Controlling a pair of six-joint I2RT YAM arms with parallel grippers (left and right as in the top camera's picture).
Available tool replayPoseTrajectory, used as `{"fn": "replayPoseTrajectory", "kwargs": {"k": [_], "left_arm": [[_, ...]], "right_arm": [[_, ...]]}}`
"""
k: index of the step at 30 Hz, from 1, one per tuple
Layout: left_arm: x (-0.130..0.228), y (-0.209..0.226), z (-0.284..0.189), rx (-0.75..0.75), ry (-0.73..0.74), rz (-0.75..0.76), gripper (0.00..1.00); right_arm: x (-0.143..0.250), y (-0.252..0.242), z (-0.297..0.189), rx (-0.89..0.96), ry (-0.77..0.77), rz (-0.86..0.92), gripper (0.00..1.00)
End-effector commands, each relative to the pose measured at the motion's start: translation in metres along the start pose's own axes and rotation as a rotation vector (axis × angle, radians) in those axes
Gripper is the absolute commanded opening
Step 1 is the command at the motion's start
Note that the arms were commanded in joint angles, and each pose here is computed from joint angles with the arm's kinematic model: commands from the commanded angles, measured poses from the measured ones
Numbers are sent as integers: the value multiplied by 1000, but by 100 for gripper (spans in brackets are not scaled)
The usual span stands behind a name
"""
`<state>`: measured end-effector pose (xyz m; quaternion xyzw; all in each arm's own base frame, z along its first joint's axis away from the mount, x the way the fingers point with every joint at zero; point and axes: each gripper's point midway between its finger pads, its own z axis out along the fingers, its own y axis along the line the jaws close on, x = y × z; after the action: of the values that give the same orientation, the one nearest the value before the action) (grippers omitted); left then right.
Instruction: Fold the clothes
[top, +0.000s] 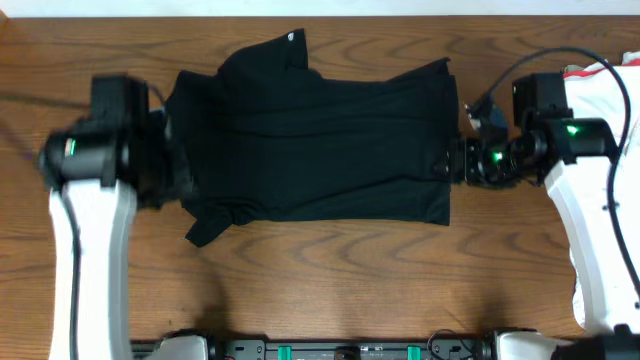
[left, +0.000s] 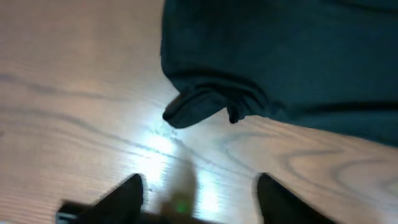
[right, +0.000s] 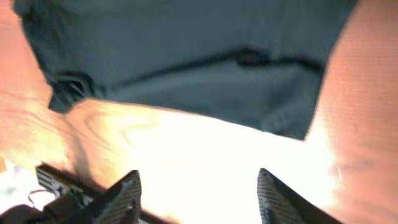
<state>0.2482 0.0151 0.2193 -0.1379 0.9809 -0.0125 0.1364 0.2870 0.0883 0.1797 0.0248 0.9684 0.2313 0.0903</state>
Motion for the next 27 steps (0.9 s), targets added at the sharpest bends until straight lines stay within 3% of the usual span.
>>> {"fn": "replayPoseTrajectory", "kwargs": {"k": [1, 6, 17, 23, 27], "left_arm": [[30, 9, 23, -26, 52, -126, 70], [52, 5, 72, 22, 67, -170, 79], [43, 1, 155, 63, -2, -145, 81], [59, 6, 170, 24, 98, -147, 80], [54, 20, 171, -61, 68, -143, 81]], "right_arm": [[11, -5, 5, 61, 36, 26, 64], [24, -15, 32, 95, 71, 43, 75], [53, -39, 74, 93, 130, 100, 74], [59, -44, 82, 95, 137, 103, 74], [57, -44, 83, 93, 131, 100, 74]]}}
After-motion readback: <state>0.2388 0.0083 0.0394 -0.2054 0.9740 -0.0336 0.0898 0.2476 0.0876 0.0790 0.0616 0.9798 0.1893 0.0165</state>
